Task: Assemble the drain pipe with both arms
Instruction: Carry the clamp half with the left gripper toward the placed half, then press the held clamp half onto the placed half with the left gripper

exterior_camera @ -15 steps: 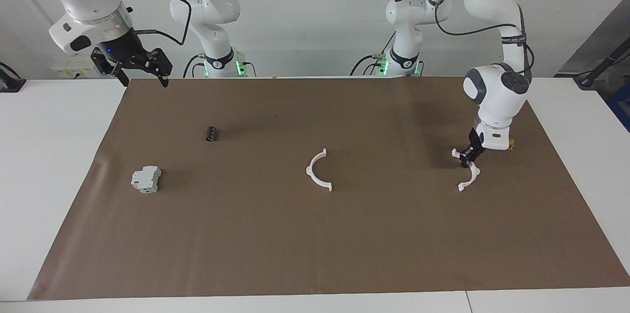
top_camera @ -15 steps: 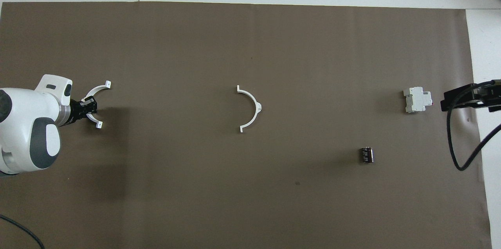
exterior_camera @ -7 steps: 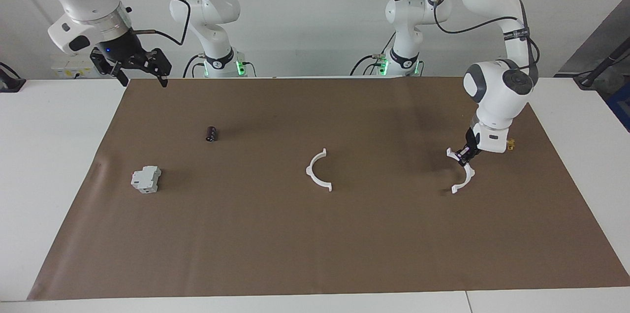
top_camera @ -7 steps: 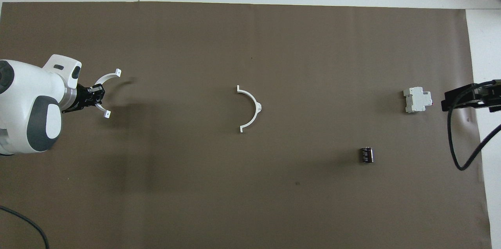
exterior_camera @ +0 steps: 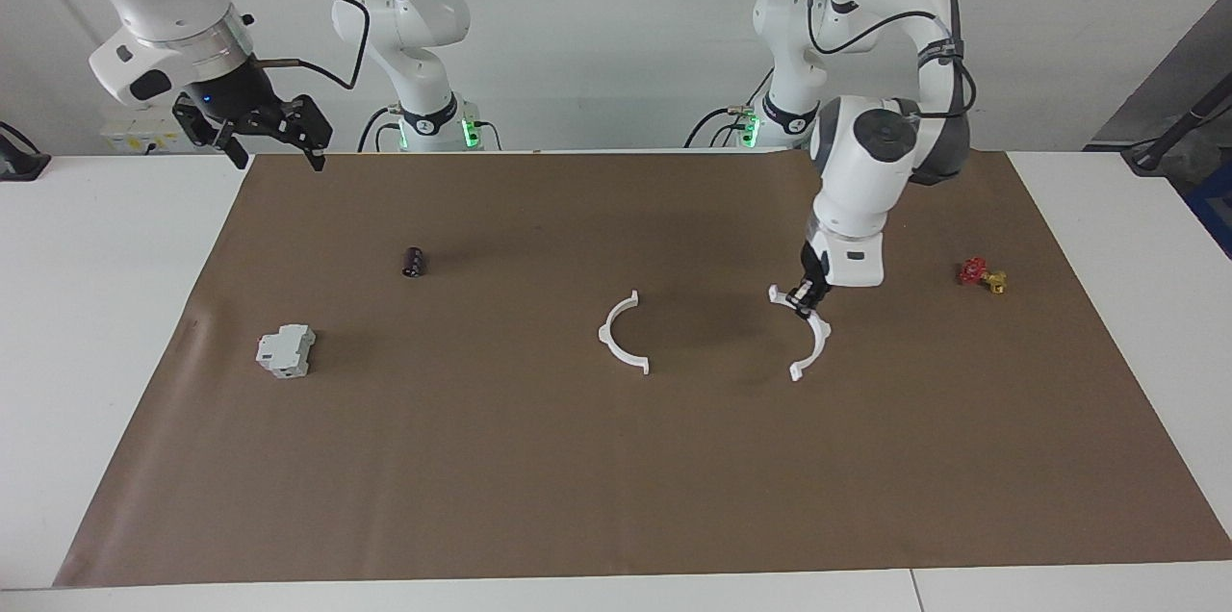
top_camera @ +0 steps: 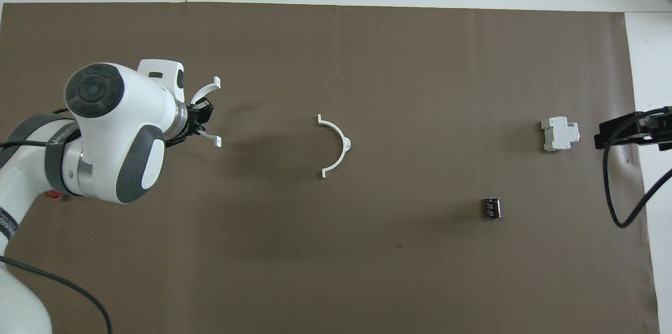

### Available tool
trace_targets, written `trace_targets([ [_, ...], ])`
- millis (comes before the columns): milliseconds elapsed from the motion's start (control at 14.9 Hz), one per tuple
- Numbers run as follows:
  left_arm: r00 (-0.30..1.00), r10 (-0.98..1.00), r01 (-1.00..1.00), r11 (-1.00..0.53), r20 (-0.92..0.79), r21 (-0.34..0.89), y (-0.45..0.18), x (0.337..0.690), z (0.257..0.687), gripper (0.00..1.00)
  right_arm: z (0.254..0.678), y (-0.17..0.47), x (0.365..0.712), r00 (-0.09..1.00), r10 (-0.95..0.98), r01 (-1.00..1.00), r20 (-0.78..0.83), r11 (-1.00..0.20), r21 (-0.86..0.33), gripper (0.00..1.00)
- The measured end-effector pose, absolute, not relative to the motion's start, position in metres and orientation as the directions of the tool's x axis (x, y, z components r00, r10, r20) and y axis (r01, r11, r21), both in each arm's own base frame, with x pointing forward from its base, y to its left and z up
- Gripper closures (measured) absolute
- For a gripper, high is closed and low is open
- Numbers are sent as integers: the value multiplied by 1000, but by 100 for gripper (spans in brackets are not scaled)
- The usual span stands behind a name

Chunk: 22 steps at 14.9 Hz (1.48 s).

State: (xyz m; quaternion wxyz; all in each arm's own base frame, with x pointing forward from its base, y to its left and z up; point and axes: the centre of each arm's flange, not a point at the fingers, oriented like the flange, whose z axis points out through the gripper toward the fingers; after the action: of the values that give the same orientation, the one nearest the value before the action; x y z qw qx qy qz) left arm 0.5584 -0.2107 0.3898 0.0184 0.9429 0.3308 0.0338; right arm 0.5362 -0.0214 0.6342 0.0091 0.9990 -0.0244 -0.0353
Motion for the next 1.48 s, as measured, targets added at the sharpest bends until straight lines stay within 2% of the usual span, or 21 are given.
trace_targets([
  [336,738,672,664,-739,58,117,-282,530,386,93,634,-19,536,997,-45,-44,-70,-999,19,0],
  [672,725,687,681,-725,40,106,-339,503,328,93,634,-19,536,997,-45,-44,-70,-999,19,0],
  [941,714,698,685,-712,53,156,-341,513,329,93,634,-19,536,997,-45,-44,-70,-999,19,0],
  [1479,709,702,686,-707,60,172,-340,518,313,93,634,-19,536,997,-45,-44,-70,-999,19,0],
])
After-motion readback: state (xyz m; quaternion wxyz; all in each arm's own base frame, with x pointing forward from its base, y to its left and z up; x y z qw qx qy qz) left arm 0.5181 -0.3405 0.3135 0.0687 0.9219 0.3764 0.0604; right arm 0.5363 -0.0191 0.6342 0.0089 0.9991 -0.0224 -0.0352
